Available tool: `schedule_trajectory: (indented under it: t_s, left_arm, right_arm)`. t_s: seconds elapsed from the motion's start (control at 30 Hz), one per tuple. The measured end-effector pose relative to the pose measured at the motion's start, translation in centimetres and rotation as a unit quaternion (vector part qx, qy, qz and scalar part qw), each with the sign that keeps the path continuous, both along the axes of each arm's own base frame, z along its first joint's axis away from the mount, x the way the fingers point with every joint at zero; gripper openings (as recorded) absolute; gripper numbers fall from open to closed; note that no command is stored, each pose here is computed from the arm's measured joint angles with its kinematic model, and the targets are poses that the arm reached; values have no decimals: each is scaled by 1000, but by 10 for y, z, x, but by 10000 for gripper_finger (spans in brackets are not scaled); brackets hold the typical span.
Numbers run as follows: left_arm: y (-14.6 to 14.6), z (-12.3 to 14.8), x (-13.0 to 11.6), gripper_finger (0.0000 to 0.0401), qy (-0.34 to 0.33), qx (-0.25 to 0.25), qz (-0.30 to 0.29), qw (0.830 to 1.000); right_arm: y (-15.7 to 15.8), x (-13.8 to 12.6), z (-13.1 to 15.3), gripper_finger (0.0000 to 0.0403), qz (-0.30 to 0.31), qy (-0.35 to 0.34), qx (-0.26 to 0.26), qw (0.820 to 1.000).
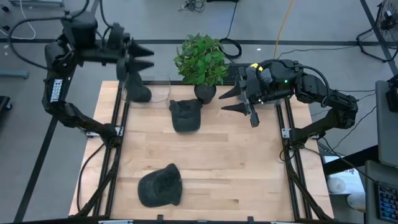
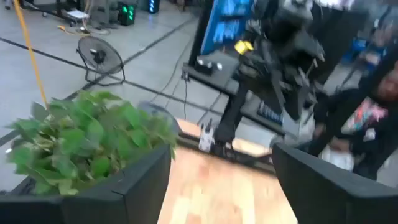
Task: Pick & Place hat
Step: Put the bottom black cap into the left transparent bin
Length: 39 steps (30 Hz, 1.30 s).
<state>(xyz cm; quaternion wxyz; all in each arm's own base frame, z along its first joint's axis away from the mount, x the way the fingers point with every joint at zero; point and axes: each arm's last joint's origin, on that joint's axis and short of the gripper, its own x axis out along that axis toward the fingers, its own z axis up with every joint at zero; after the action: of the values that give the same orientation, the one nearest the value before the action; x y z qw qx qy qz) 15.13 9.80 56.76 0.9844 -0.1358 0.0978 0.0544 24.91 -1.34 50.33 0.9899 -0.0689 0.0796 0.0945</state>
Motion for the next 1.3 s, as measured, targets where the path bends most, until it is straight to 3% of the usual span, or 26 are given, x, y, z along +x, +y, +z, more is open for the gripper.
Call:
schedule_trajectory:
  t_s: [0.33,0.6,0.77,0.97,1.13,1.3]
  left_arm:
    - [-46,-6,7,245,62,63,9,996]
    - [-80,-9,13,229,73,29,-33,996]
    - [-96,-16,12,220,107,-84,-30,990]
    - [-116,-25,16,223,158,-217,-31,963]
    - [-127,-32,20,223,192,-284,-17,939]
    - [-138,-47,31,213,236,-308,-5,922]
  right_arm:
    - [0,0,0,144,-1,2,13,1000]
    - [0,0,0,144,-5,7,39,999]
    - [0,0,0,144,-7,9,48,999]
    - [0,0,0,144,-5,9,51,999]
    - [0,0,0,144,-5,10,51,999]
    - [0,0,0,144,-5,10,51,999]
